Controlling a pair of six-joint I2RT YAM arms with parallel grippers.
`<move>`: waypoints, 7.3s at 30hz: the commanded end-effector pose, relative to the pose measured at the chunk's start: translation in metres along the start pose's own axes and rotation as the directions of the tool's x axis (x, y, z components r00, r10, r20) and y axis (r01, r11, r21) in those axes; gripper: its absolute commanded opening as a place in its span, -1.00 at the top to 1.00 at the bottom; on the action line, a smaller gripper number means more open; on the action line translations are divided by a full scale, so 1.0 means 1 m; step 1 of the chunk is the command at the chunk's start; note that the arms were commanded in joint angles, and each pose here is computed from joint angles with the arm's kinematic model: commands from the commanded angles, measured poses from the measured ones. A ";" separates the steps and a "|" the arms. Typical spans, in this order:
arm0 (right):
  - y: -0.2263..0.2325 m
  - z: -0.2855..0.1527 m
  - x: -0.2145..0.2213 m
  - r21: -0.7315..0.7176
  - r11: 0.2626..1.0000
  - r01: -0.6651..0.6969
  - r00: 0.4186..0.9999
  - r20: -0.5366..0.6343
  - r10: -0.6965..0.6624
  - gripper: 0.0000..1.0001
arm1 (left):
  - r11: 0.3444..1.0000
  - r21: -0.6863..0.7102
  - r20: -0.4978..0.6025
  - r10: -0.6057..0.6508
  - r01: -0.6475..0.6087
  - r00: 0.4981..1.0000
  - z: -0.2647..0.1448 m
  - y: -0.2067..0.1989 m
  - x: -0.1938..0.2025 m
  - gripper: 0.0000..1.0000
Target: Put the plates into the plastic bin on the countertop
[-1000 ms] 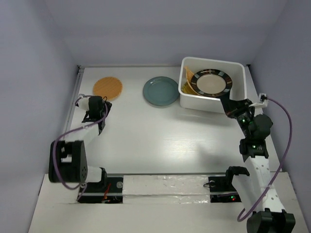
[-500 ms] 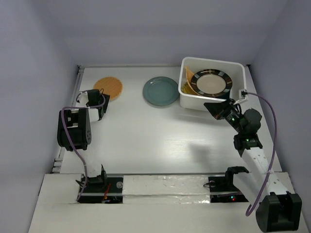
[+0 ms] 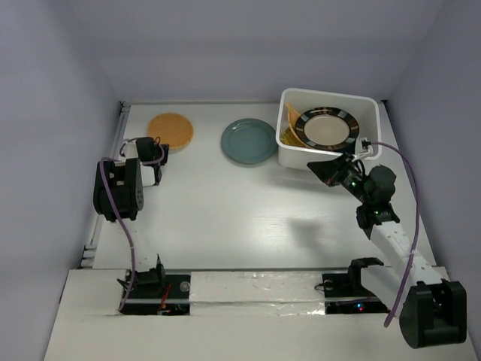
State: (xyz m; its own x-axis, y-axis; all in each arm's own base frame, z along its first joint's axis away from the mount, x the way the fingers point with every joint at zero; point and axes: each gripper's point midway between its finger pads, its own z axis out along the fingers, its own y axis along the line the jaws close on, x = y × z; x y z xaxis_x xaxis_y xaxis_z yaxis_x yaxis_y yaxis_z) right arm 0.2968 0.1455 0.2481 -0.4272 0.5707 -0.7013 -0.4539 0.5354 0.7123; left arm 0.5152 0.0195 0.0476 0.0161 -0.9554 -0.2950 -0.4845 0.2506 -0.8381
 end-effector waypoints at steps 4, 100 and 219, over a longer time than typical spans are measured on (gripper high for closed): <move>0.069 0.011 0.000 -0.180 0.975 0.130 0.991 -0.002 -0.132 0.18 | 0.981 0.194 0.047 -0.019 0.010 0.999 -0.069 -0.039 -0.019 1.00; -0.069 -0.025 -0.114 0.359 0.929 -0.085 0.903 0.421 -0.080 -0.49 | 0.921 0.299 -0.438 0.364 -0.249 0.822 -0.069 -0.060 0.235 0.02; -0.126 0.013 -0.193 0.534 0.819 -0.209 0.892 0.448 -0.065 -0.20 | 0.395 0.636 0.224 0.727 -0.663 0.648 -0.413 -0.101 0.032 -0.98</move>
State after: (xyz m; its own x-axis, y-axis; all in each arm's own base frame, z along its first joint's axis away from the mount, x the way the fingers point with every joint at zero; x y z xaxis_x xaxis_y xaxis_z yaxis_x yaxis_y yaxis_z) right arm 0.4409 -0.0178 0.2329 -0.1193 0.7856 -0.6071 0.2419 0.6161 0.7496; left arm 0.2069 -0.1001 0.2924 -0.1993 -0.4044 -0.8926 0.3095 0.8383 -0.4489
